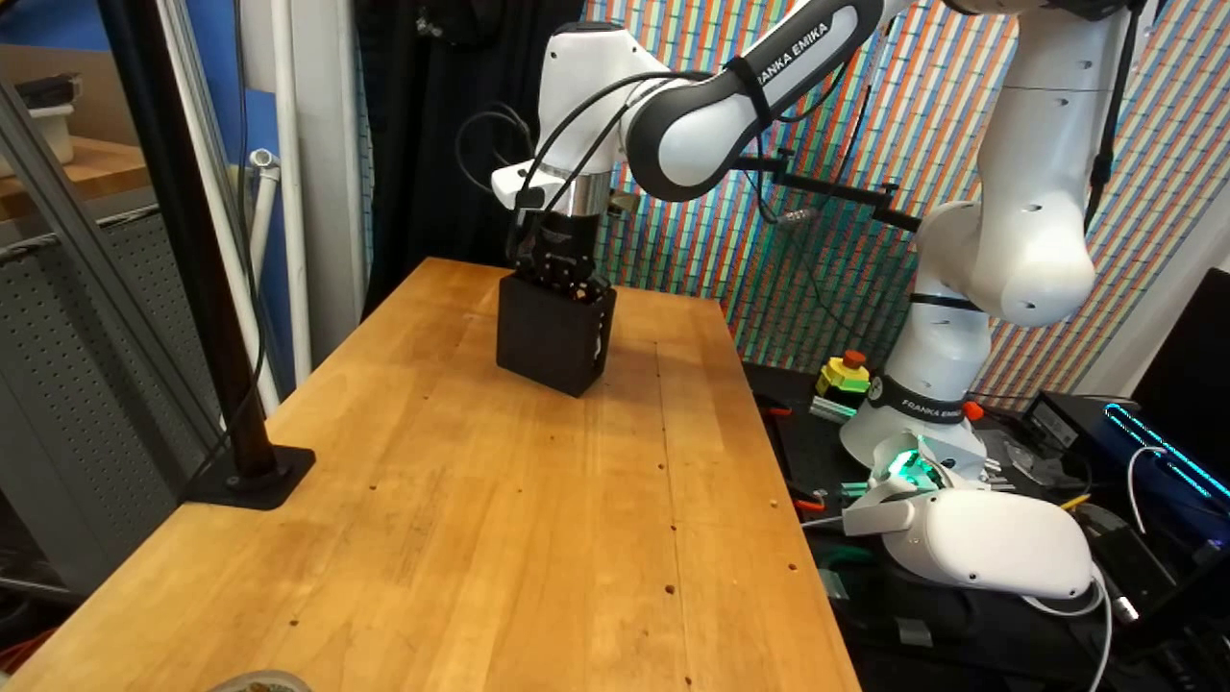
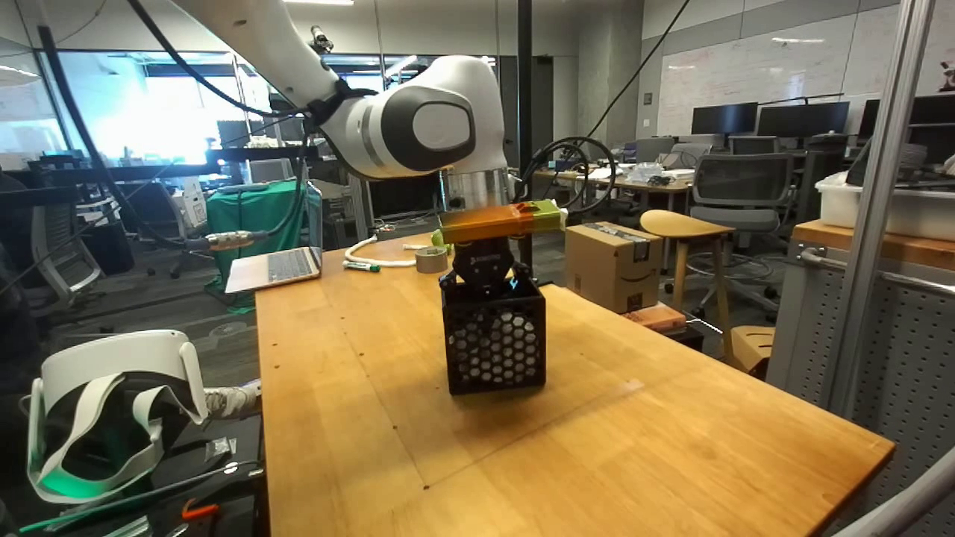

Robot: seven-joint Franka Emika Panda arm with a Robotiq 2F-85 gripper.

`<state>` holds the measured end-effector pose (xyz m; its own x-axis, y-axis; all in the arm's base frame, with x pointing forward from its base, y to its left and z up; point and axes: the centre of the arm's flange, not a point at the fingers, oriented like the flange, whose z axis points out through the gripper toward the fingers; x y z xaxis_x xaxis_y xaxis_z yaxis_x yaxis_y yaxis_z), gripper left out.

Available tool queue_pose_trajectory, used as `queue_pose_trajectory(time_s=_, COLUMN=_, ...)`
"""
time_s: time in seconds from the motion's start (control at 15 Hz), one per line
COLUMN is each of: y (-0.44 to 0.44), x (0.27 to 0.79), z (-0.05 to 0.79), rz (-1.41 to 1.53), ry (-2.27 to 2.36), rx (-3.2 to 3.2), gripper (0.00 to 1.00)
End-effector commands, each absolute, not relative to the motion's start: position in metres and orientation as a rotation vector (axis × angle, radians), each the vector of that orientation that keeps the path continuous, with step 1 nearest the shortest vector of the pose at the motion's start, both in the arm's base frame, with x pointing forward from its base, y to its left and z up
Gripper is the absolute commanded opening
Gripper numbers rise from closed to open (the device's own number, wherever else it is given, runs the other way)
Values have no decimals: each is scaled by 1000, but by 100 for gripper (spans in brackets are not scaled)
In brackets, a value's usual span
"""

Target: Place the towel inside the black basket

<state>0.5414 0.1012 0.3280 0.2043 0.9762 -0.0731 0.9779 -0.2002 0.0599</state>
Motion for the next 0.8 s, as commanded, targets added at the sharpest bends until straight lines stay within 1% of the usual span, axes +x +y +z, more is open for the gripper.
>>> queue_pose_trajectory(time_s=0.0, y=103, x=561, z=302, rz=-7, ry=2087, rx=2407, gripper=12)
queue_pose_trajectory(time_s=0.2, y=102, x=565, z=297, rz=-47, ry=2145, rx=2378, gripper=11)
queue_pose_trajectory(time_s=0.27, y=103, x=565, z=296, rz=-73, ry=2164, rx=2353, gripper=12)
queue_pose_trajectory(time_s=0.73, y=110, x=564, z=300, rz=-146, ry=2149, rx=2263, gripper=12)
